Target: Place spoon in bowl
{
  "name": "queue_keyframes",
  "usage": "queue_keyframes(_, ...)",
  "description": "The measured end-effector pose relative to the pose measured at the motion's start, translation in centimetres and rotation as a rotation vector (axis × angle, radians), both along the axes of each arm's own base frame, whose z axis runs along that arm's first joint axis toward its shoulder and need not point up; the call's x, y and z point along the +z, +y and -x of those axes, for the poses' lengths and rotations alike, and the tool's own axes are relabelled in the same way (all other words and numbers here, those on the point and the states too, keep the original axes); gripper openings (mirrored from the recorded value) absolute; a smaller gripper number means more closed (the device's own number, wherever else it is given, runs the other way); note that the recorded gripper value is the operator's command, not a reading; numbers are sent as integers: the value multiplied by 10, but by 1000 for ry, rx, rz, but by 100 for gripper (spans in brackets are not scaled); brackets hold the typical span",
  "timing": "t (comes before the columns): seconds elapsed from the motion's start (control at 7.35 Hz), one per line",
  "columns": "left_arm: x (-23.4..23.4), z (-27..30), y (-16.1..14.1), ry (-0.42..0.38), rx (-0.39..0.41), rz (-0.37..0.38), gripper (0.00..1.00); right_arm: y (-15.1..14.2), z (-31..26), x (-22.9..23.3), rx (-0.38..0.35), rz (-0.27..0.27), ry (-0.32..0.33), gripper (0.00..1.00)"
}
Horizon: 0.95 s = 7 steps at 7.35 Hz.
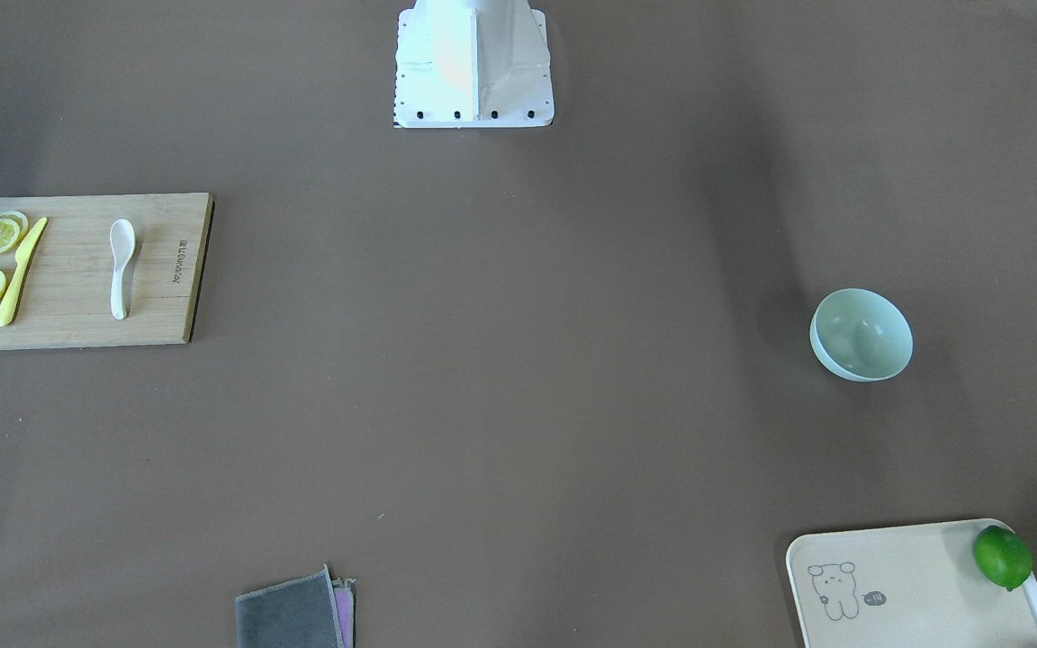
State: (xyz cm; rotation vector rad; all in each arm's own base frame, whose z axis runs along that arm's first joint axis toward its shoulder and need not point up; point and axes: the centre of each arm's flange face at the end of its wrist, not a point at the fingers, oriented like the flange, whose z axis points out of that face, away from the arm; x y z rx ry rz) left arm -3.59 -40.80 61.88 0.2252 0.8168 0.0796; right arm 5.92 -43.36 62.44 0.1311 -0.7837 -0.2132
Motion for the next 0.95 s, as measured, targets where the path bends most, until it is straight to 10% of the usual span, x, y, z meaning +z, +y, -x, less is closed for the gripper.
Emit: queue_keyframes(0.95, -9, -16, -12, 36, 8, -40, 98, -4, 16, -25, -22, -118, -87, 100)
